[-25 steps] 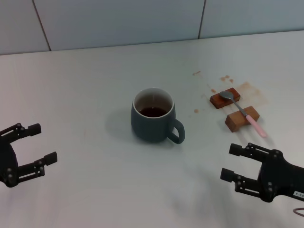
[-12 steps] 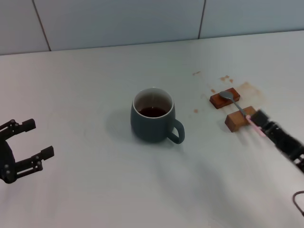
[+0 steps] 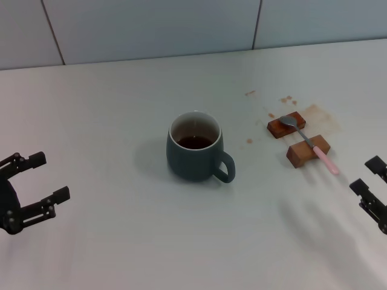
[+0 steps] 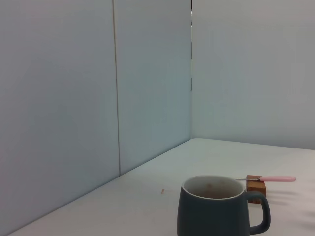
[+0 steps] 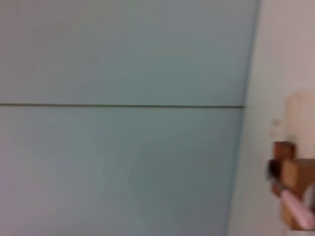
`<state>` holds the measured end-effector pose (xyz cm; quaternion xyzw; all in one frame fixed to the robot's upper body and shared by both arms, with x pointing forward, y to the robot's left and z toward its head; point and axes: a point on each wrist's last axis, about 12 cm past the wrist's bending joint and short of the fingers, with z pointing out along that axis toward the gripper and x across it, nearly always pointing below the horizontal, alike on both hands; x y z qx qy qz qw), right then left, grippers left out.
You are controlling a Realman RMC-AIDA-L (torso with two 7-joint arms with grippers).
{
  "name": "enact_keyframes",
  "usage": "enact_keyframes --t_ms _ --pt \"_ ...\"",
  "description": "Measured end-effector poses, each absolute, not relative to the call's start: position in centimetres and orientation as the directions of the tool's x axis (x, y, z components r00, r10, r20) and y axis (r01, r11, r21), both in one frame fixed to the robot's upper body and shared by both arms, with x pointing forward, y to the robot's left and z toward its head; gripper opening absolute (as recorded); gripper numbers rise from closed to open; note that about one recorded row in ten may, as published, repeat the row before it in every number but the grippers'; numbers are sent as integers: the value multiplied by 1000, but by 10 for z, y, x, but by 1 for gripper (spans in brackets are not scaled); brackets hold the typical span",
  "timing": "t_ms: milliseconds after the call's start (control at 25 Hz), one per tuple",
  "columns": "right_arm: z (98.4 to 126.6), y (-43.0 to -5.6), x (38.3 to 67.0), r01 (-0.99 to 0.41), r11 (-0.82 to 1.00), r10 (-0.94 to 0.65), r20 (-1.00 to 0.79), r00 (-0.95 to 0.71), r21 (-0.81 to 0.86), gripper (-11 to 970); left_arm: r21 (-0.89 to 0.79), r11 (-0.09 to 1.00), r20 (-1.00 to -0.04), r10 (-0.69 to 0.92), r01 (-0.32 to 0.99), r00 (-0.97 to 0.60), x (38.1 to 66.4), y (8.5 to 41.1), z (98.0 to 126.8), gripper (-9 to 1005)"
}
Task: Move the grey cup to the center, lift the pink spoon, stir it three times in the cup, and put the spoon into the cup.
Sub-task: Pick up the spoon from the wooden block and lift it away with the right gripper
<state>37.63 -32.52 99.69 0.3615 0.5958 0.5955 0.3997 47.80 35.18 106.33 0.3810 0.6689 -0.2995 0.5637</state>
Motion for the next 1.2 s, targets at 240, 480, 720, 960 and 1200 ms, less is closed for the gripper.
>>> enact_keyframes --t_ms 240,480,720,960,1200 --pt "988 -332 381 35 82 908 -60 -414 996 613 28 532 -983 170 846 -74 478 352 1063 817" --pt "985 -328 390 63 105 889 -66 -452 992 610 19 541 -984 161 841 -81 475 354 1063 817" --pt "984 -325 401 91 99 887 -47 -459 991 606 17 554 -985 152 832 -81 475 356 1063 817" --pt "984 -323 408 100 90 886 -34 -462 991 603 14 561 -986 146 827 -82 474 356 1063 817" --pt "984 -323 414 114 83 891 -23 -454 990 599 13 570 -987 139 822 -81 474 357 1063 816"
